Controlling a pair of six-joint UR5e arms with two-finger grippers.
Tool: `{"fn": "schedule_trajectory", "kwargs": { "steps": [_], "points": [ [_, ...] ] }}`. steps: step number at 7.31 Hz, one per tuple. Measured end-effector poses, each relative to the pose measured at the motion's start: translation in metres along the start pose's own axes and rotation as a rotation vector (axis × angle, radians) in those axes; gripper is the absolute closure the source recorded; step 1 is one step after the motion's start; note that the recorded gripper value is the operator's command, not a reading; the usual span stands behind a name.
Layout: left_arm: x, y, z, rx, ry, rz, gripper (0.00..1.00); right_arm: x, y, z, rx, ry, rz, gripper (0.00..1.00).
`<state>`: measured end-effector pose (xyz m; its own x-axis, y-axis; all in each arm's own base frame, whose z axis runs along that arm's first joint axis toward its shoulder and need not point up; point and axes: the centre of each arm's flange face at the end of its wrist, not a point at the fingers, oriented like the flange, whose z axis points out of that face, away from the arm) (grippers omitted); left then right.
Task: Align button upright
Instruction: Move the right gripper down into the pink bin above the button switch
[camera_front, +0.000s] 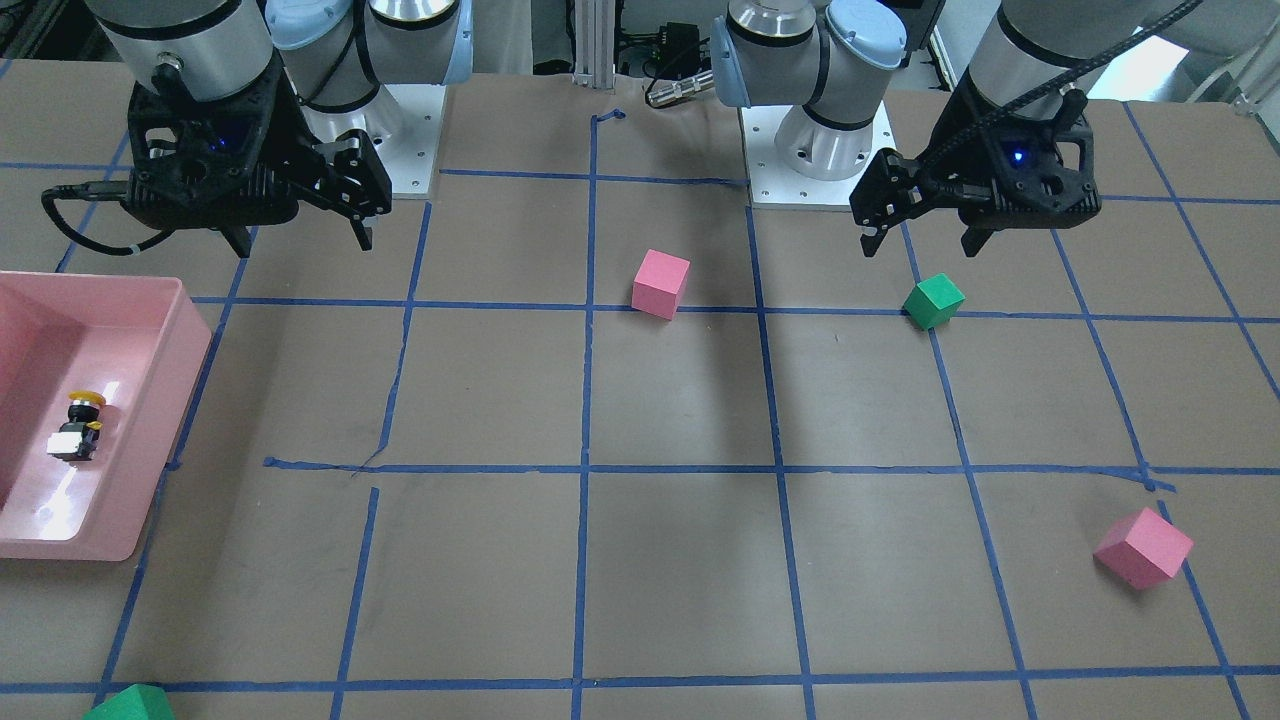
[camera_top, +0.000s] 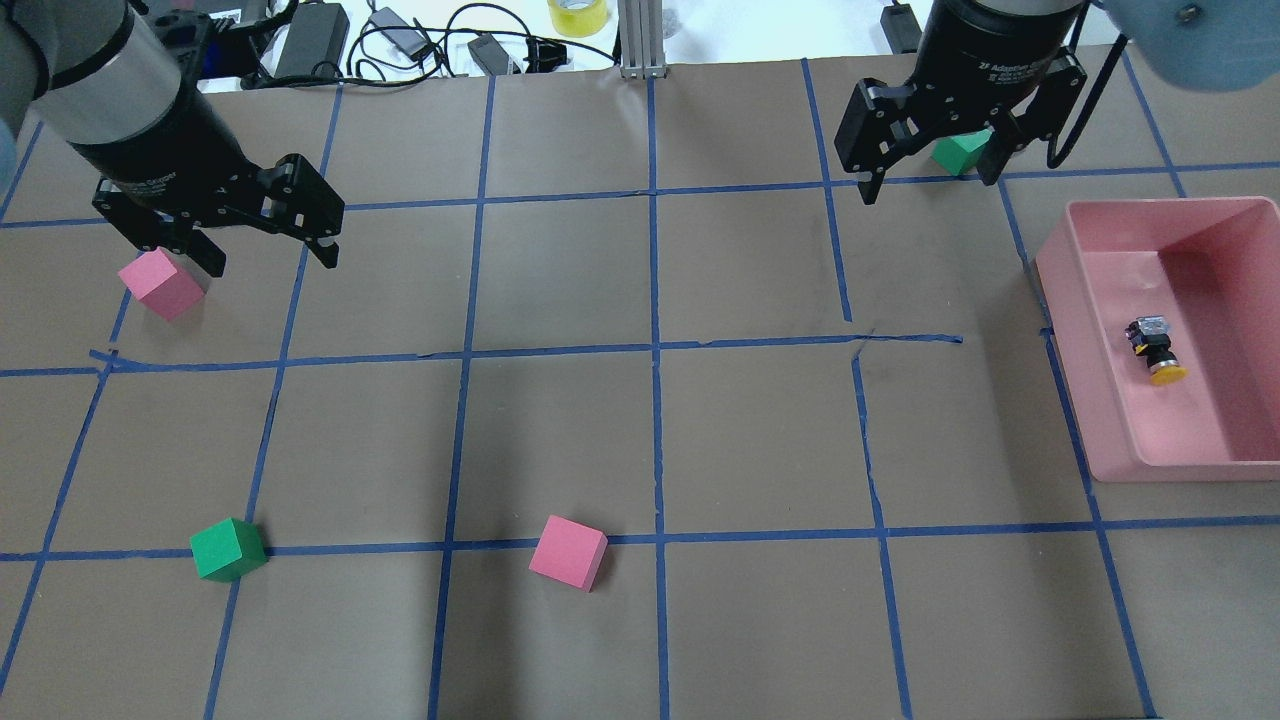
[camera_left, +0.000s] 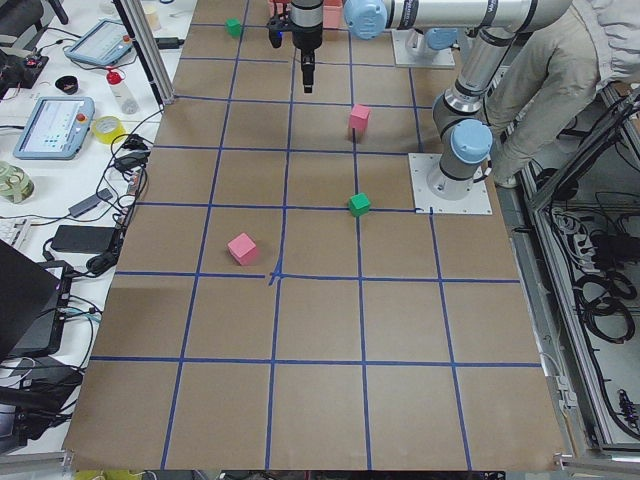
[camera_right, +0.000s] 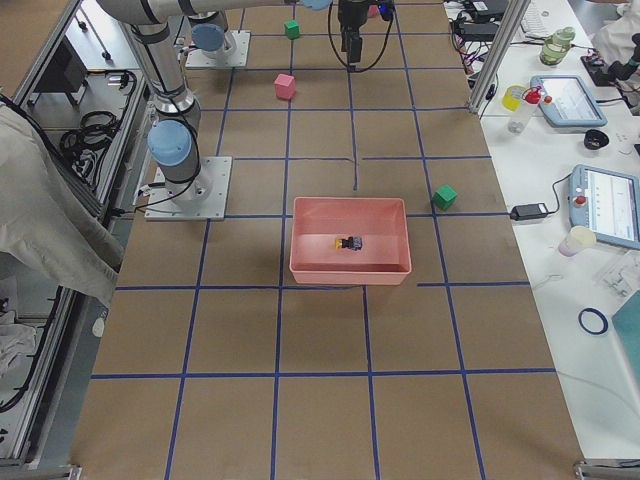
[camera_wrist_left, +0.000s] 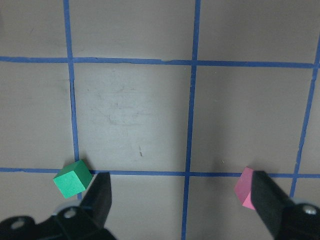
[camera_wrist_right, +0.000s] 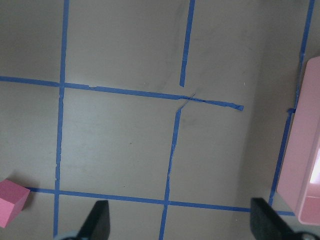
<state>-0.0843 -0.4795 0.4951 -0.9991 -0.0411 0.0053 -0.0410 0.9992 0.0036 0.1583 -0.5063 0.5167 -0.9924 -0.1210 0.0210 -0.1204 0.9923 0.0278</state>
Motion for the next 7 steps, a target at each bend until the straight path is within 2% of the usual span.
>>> {"fn": "schedule_trajectory", "kwargs": {
  "steps": [2,4,7],
  "points": [
    [0.0,0.0,0.0,0.0,0.001,0.0,0.0,0.004,-0.003,0.002,0.007,-0.009,-0.005,0.0],
    [0.0,0.0,0.0,0.0,0.001,0.0,0.0,0.038,-0.011,0.007,0.006,-0.013,0.034,0.0],
    [0.0,0.0,0.0,0.001,0.001,0.0,0.0,0.178,-0.016,0.056,-0.052,-0.038,0.126,0.0]
  ]
}}
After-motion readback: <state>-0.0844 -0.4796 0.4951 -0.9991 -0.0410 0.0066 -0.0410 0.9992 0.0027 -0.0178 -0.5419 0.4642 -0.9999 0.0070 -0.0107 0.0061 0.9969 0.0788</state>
